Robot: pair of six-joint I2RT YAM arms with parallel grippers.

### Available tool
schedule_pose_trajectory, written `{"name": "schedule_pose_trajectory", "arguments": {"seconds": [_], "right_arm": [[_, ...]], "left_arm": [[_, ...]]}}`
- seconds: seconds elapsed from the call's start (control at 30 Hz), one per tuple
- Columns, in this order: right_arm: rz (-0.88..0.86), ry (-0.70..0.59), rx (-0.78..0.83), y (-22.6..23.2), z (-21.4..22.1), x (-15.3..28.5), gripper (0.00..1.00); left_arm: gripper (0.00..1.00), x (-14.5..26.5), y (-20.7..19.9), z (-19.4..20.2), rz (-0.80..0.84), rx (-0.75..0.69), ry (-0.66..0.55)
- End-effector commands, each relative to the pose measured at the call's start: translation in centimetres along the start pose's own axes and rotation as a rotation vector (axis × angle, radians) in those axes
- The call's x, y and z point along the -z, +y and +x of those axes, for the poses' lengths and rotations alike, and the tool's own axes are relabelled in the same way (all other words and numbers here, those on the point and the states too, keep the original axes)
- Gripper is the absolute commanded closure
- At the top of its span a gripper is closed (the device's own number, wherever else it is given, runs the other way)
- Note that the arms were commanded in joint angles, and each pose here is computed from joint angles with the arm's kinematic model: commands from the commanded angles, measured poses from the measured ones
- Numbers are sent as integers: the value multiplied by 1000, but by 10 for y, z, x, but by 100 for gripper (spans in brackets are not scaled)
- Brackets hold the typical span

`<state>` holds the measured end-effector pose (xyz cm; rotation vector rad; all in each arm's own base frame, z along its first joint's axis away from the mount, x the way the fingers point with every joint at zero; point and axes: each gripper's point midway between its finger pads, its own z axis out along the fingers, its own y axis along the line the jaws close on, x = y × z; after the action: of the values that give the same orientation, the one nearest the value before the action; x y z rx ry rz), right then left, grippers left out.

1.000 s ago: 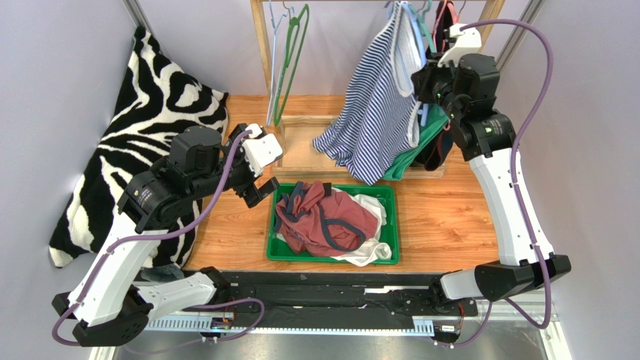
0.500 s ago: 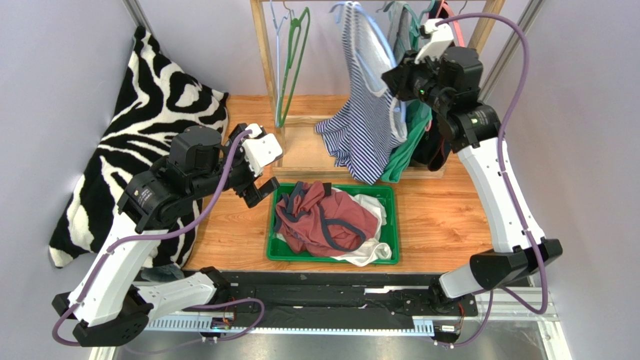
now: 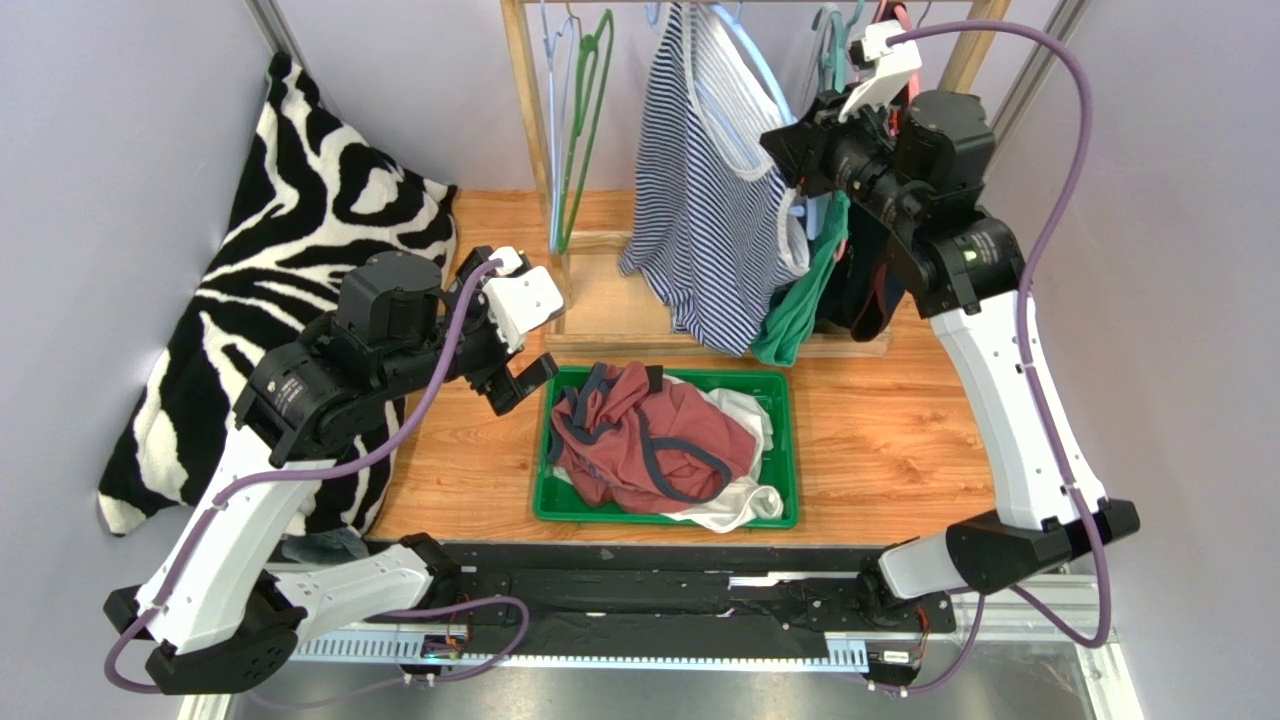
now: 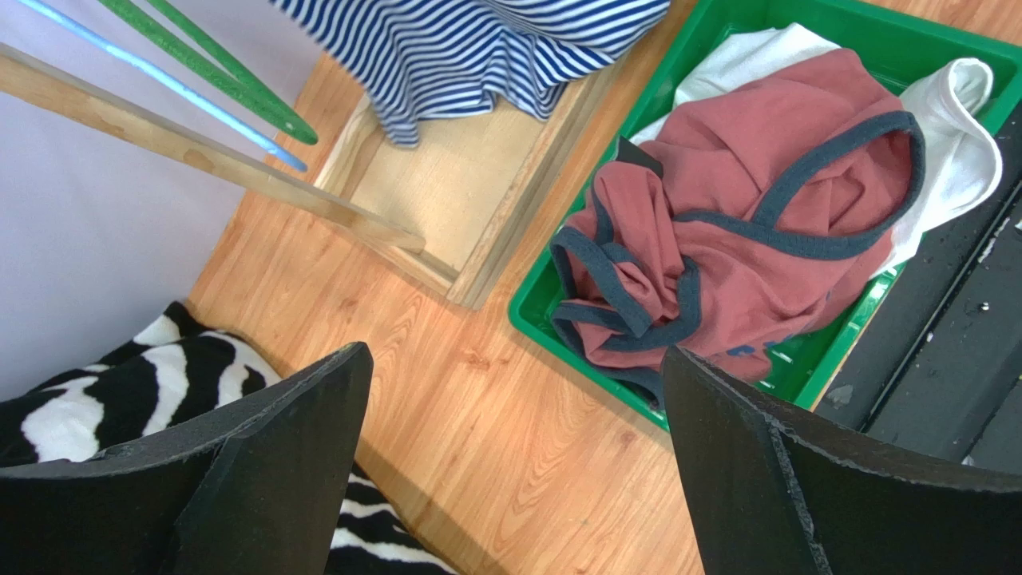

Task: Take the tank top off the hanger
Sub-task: Pick up the hanger from the clothesline.

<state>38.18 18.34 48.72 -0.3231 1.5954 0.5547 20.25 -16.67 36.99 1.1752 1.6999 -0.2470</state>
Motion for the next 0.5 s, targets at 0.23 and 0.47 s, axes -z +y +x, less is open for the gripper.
{"name": "schedule_pose_trajectory", "arguments": {"seconds": [0.23, 0.47], "right_arm": [[-125, -140, 43, 42, -40, 79, 100], [-325, -84, 86, 82, -16, 128, 100]], "left_arm": [[1, 9, 4, -10, -23, 19, -50], [1, 9, 5, -7, -30, 2, -42]]}}
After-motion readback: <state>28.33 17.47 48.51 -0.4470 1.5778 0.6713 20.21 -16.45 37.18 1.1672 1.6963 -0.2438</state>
